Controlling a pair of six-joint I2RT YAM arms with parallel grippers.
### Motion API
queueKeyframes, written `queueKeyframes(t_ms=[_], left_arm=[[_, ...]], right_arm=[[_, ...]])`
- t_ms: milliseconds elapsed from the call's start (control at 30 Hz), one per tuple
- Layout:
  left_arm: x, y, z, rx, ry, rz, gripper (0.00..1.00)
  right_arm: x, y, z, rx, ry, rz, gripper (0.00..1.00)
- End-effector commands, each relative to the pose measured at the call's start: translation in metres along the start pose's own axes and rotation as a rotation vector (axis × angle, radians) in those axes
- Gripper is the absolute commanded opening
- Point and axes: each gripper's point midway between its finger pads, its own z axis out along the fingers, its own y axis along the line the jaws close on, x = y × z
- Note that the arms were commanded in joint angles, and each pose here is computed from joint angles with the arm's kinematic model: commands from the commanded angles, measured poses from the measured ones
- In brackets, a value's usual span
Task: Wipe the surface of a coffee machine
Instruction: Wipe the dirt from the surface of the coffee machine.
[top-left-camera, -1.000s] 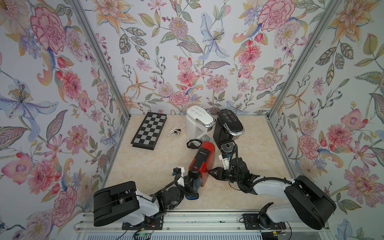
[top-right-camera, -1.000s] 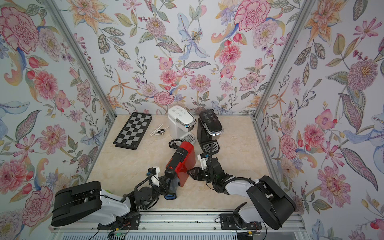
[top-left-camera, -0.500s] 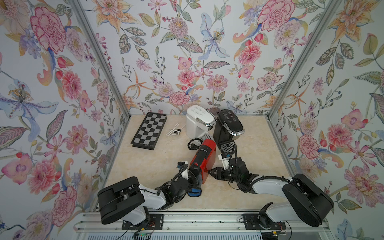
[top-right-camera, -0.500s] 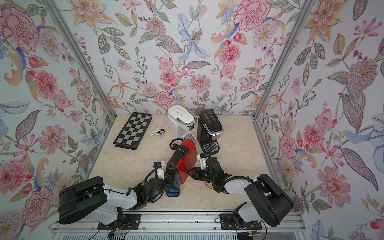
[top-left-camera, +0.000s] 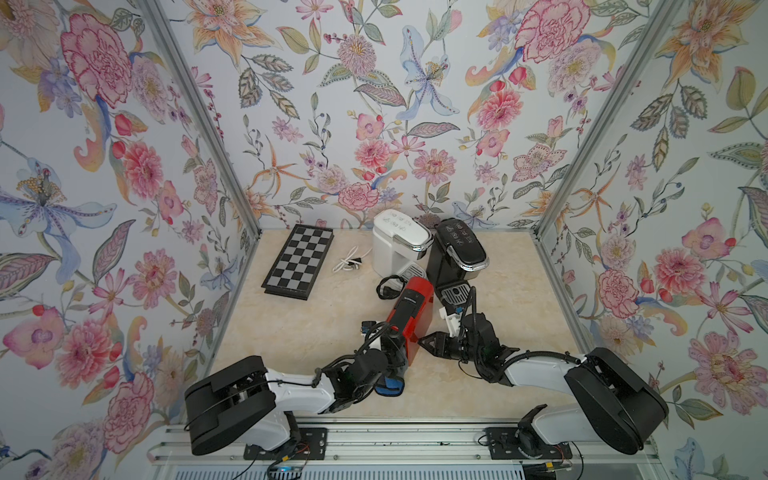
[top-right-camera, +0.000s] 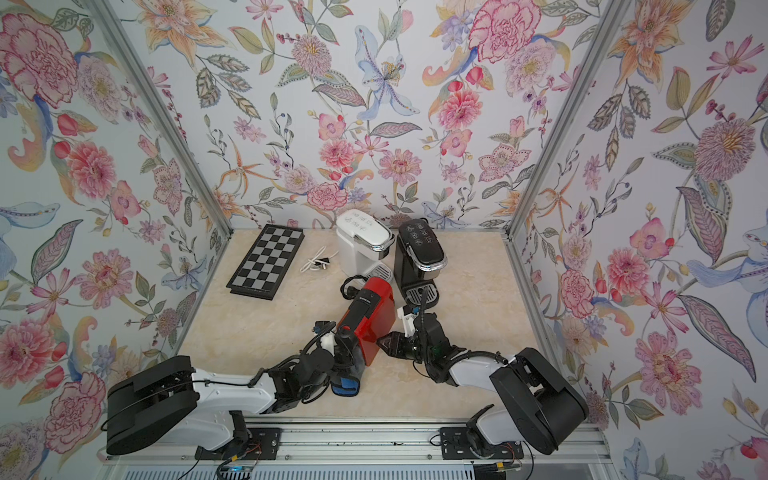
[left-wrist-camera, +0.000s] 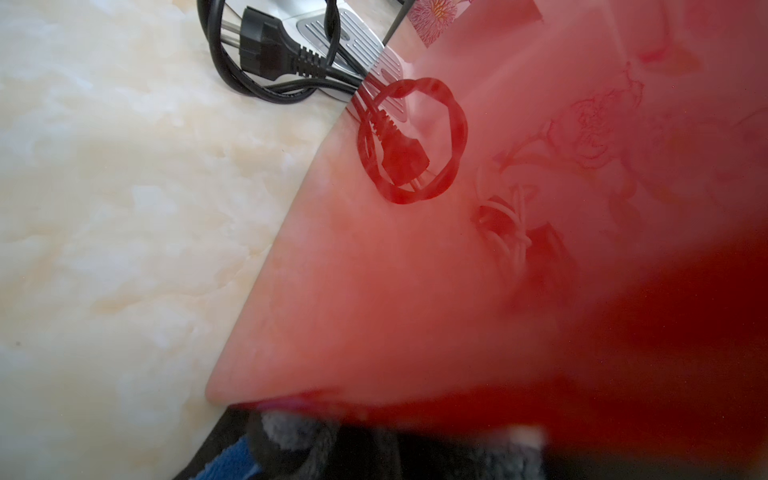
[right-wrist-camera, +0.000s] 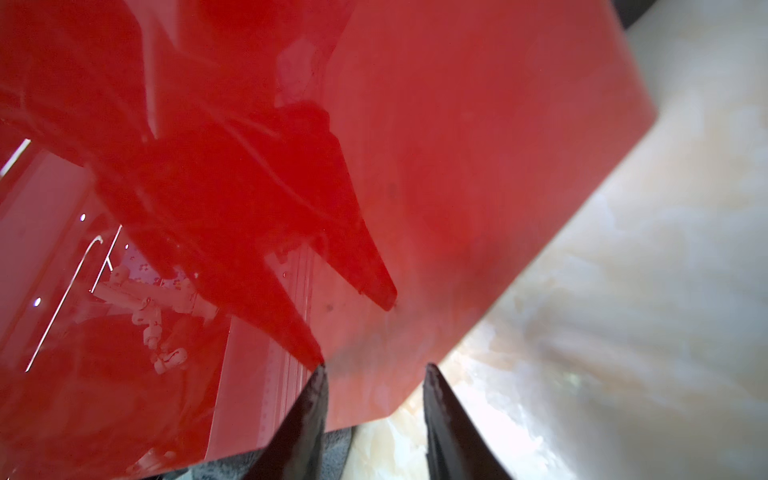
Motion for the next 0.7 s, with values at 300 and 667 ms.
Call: queueKeyframes(t_ms=[300,667], left_arm=[[-0.062,-0.012,-0.052,0.198,-0.289,-0.108,0.0],[-0.076,-0.023,-0.063,0.317,-0.4,-0.129,0.0]], right_arm=[[-0.018,0.02,-0.003,-0.058,-0.044,-0.03,0.4],[-0.018,0.017,-0.002,-0.05,-0.045,-0.028,0.39]])
